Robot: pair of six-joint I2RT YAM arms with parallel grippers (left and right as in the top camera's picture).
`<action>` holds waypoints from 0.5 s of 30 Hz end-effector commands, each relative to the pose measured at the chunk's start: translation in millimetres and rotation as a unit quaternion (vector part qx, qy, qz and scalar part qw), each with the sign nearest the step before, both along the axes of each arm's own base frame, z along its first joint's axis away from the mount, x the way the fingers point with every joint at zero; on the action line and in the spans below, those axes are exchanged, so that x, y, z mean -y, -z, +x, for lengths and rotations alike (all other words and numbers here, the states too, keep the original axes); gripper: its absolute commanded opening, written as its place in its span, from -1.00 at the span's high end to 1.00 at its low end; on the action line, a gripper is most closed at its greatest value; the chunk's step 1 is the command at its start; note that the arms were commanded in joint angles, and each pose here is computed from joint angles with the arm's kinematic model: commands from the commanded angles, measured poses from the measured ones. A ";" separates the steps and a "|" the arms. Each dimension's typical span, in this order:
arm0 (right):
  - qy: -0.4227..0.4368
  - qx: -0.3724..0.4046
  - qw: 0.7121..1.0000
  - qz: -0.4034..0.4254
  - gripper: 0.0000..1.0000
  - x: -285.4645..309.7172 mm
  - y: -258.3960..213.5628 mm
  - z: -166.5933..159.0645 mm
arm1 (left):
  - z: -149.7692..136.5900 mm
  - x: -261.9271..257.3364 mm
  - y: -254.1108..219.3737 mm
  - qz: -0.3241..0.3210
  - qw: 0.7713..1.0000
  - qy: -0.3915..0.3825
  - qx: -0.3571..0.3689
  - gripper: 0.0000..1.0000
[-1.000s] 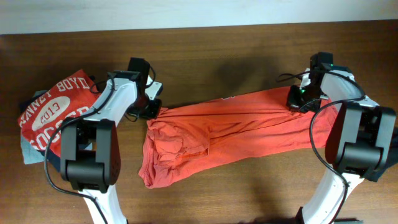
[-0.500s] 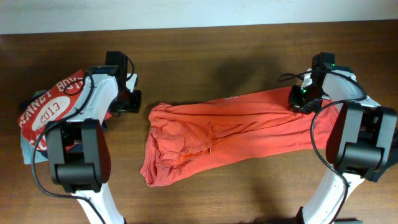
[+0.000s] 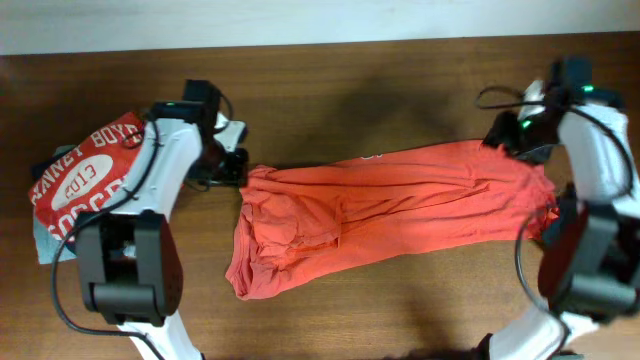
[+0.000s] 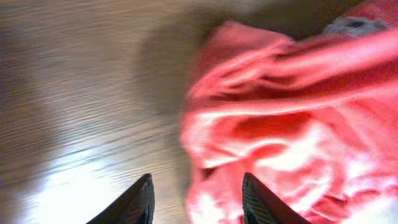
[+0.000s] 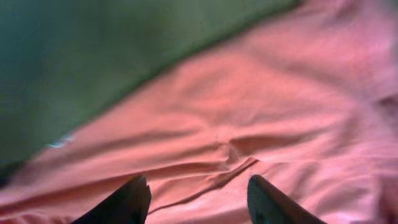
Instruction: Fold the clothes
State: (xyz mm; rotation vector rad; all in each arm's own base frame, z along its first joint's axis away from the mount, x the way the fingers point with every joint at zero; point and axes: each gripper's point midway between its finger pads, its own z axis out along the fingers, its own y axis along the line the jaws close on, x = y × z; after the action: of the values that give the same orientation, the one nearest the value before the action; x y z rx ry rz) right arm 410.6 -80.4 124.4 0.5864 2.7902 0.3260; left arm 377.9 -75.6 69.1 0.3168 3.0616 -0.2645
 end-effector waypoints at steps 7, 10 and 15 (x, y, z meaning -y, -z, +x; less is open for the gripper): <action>0.003 0.067 0.998 -0.016 -0.18 2.9 -59.5 -5.0 | -38.6 33.3 39.3 0.009 0.998 0.065 -0.024 0.55; 0.003 0.067 0.998 -0.015 -0.18 2.9 -59.3 -5.0 | -41.1 37.5 54.3 0.008 0.997 0.072 -0.014 0.82; 0.003 0.067 0.998 -0.015 -0.18 2.8 -59.2 -5.1 | -28.4 37.6 73.9 0.026 0.994 0.096 0.036 0.92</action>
State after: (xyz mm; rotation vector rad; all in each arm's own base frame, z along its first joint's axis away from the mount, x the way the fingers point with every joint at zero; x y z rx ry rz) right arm 405.0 -82.6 182.2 0.5521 2.6648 0.3039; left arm 345.2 -117.2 1.3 0.5549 3.0236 -0.2536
